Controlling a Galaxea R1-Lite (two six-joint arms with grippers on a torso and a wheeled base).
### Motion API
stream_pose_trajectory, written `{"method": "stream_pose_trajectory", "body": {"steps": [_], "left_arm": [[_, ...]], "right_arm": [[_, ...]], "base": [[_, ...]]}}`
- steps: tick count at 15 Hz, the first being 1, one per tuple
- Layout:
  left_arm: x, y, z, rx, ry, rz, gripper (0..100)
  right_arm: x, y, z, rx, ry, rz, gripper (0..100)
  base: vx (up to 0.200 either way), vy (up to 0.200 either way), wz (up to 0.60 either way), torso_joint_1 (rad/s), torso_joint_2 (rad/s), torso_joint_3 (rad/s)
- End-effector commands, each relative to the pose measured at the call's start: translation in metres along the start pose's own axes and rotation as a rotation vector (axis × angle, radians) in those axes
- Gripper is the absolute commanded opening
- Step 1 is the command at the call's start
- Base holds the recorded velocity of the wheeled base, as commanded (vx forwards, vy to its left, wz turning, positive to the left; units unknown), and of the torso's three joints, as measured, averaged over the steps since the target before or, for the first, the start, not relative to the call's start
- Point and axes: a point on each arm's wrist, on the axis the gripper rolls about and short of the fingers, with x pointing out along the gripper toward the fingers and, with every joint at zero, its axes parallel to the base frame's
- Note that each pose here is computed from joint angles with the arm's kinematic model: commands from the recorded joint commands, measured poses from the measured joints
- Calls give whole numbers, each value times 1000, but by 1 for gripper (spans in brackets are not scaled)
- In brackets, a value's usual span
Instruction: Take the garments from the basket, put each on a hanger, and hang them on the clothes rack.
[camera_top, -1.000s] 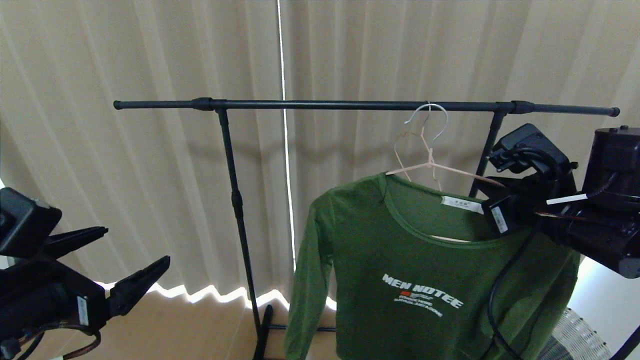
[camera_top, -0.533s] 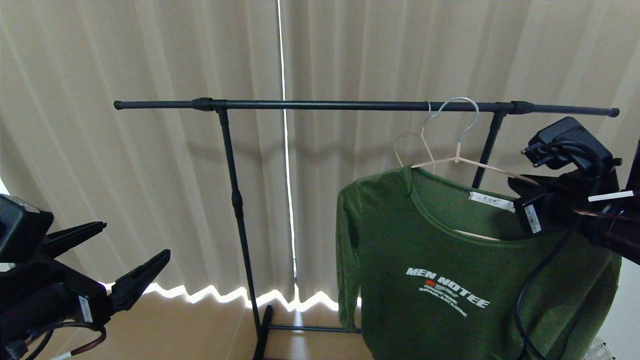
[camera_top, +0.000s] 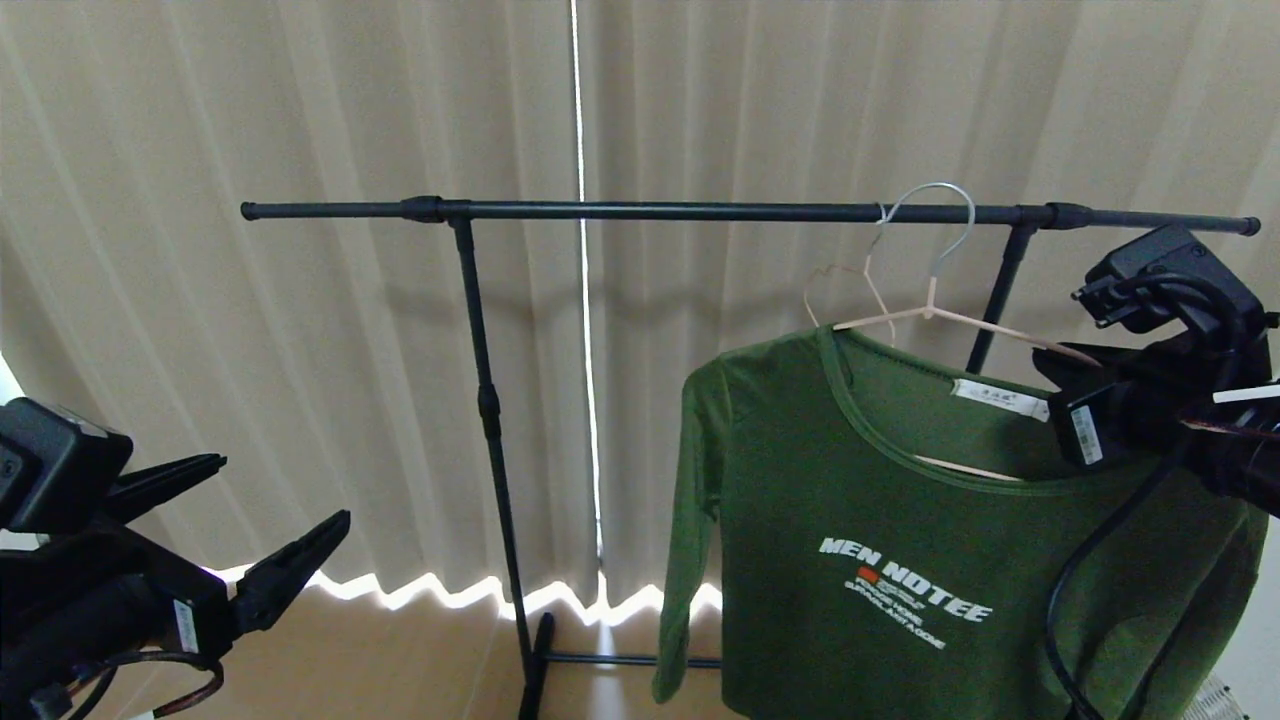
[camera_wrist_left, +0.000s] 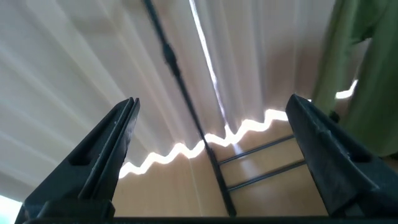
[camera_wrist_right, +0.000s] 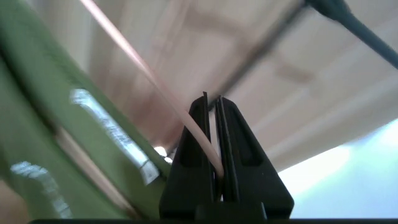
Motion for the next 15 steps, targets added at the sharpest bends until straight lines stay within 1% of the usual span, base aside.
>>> {"method": "stream_pose_trajectory", "body": {"steps": [1,3,7,8,10,14,15], "left_arm": [[1,0,0,1,2,1,100],[1,0,-1,0,5,1,100],[-1,-2,-5,1,10,-5,100],[-4,-2,-7,1,3,-3,100],[-4,-2,-5,0,-14,-5,100],[-4,-2,-4,0,-18,-4,100],[-4,-2,-4,0,-17,-4,100]], "right_arm": [[0,1,-1,-1,4,1,0],[0,1,-3,-2,7,1,0],[-1,1,-3,0,6,0,0],[-1,1,-3,0,5,0,0],[0,1,-4,-1,7,1,0],[-1,1,-4,-1,7,1,0],[-1,1,-4,0,6,0,0]], "base": [[0,200,0,2,-2,2],[0,200,0,-10,5,2],[0,0,0,0,0,0],[0,0,0,0,0,0],[0,0,0,0,0,0],[0,0,0,0,0,0],[200,0,0,2,2,2]]}}
